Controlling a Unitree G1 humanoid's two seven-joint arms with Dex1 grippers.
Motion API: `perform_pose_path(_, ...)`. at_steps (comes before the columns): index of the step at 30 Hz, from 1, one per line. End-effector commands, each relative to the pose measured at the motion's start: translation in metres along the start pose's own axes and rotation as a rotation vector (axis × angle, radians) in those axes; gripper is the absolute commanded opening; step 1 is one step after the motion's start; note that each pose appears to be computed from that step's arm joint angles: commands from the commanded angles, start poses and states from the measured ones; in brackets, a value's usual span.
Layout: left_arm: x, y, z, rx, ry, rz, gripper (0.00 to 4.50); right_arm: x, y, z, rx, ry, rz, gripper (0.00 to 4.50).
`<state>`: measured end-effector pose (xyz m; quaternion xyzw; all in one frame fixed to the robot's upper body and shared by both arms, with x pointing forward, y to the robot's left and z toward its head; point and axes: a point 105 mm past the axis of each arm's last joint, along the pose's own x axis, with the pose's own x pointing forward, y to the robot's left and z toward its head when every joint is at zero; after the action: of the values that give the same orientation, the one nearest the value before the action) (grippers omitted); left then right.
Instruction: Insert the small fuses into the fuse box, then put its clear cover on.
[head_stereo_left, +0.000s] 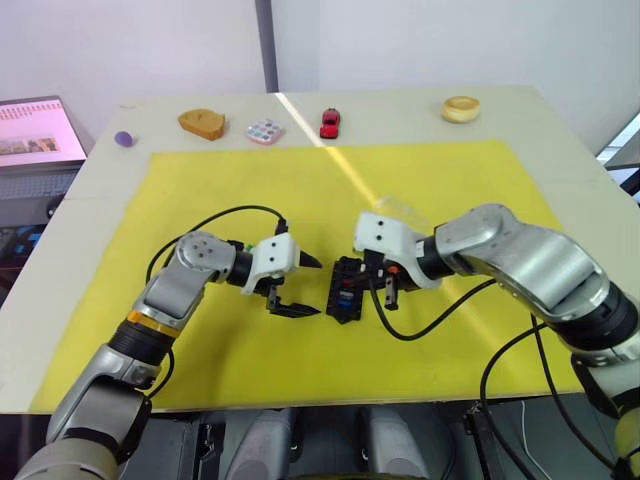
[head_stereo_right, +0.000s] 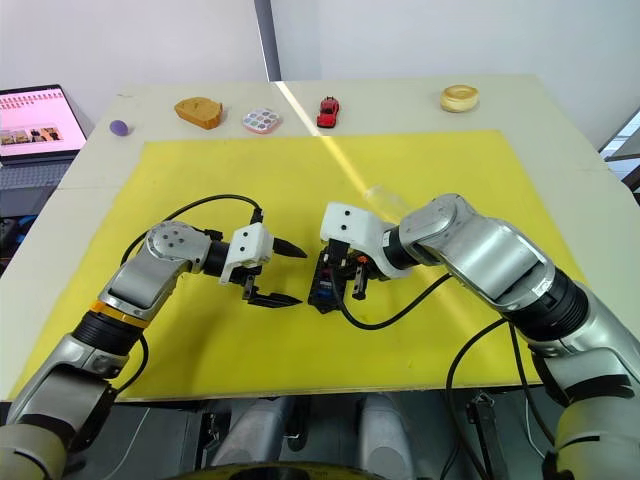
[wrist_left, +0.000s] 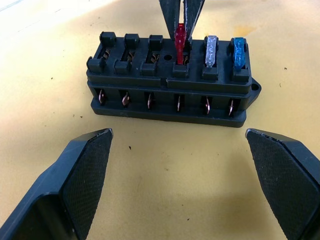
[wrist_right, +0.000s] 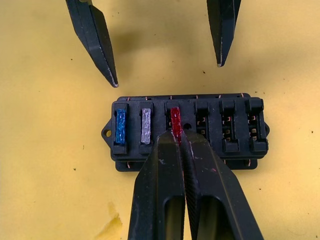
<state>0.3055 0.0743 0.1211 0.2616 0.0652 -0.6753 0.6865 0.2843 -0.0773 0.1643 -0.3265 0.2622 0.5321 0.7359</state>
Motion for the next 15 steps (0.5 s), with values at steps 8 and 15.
perform_pose_path(8,0.0011,-0.0017,0.0077,0.043,-0.008,-0.006,4.47,0.0107,0.0086,-0.0112,-0.011,0.079,0.027,0.0)
perform_pose_path(15,0.0018,-0.001,0.0074,0.045,-0.007,0.002,4.47,0.0151,0.0112,-0.0156,0.035,0.084,0.058,0.0)
